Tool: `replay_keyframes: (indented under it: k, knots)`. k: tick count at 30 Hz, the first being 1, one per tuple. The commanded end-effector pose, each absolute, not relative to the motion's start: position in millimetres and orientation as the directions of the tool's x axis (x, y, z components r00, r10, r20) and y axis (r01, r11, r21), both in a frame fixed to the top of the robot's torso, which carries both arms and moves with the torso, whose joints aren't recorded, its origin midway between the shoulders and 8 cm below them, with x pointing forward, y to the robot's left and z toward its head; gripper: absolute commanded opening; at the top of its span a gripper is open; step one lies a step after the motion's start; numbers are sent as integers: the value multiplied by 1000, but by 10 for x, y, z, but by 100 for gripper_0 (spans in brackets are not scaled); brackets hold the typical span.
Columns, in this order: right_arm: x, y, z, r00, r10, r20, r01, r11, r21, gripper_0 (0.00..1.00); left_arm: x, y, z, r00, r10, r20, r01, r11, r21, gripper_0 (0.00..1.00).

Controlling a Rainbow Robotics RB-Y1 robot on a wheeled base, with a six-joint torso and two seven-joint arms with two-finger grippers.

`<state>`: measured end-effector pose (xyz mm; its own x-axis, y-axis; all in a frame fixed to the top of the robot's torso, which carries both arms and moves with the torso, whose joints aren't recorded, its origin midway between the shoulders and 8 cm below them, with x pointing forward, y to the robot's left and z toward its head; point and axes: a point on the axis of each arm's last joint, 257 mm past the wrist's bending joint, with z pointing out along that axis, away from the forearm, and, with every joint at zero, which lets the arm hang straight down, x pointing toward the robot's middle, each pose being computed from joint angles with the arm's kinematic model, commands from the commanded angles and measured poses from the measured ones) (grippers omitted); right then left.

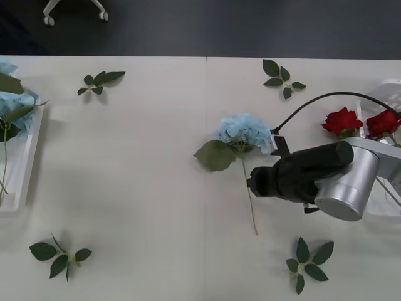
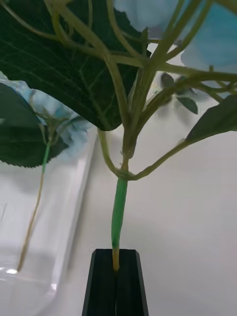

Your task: Put the red flowers into the right box and the blue flowers into the left box

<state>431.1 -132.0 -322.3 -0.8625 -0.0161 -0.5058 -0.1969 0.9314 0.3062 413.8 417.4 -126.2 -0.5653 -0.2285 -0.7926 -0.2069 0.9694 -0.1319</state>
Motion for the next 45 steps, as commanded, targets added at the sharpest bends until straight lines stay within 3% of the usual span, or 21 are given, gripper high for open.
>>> replay_keyframes:
  k: [1,14,30,31,32,33,34,35,37,45]
  knots:
    - [4514,-1387,-3113,-846,13,-534,-182,933,311,45,4053,4463,-1309,-519,-228,-824,-268,959,-96,0]
    - [4531,-1441,-3185,-841,-40,-539,-231,929,291,44,3969,5391,-1611,-409,-406,-817,-471,861,-192,0]
    - [4597,-1167,-3214,-838,-44,-543,-265,904,335,44,4190,5885,-2078,-328,-499,-802,-550,791,-268,0]
    - [4589,-1120,-3226,-839,-44,-543,-270,900,344,45,4196,5872,-2093,-331,-501,-800,-549,791,-268,2]
    - [4575,-1096,-3251,-841,-42,-539,-270,897,350,44,4193,5864,-2108,-333,-502,-799,-549,791,-268,16]
    - [4560,-1066,-3275,-843,-45,-536,-273,895,353,44,4200,5853,-2118,-335,-502,-797,-548,792,-269,53]
    - [4563,-1047,-3274,-843,-44,-536,-273,894,355,44,4208,5838,-2123,-338,-501,-796,-545,794,-268,78]
    - [4553,-1025,-3288,-845,-44,-533,-273,893,359,44,4214,5826,-2122,-337,-504,-795,-542,794,-273,93]
    - [4534,-961,-3291,-846,-46,-531,-279,888,366,44,4239,5788,-2086,-333,-505,-796,-531,798,-284,100]
    - [4478,-783,-3316,-851,-50,-523,-290,875,388,44,4379,5319,-1809,-358,-492,-793,-428,842,-329,100]
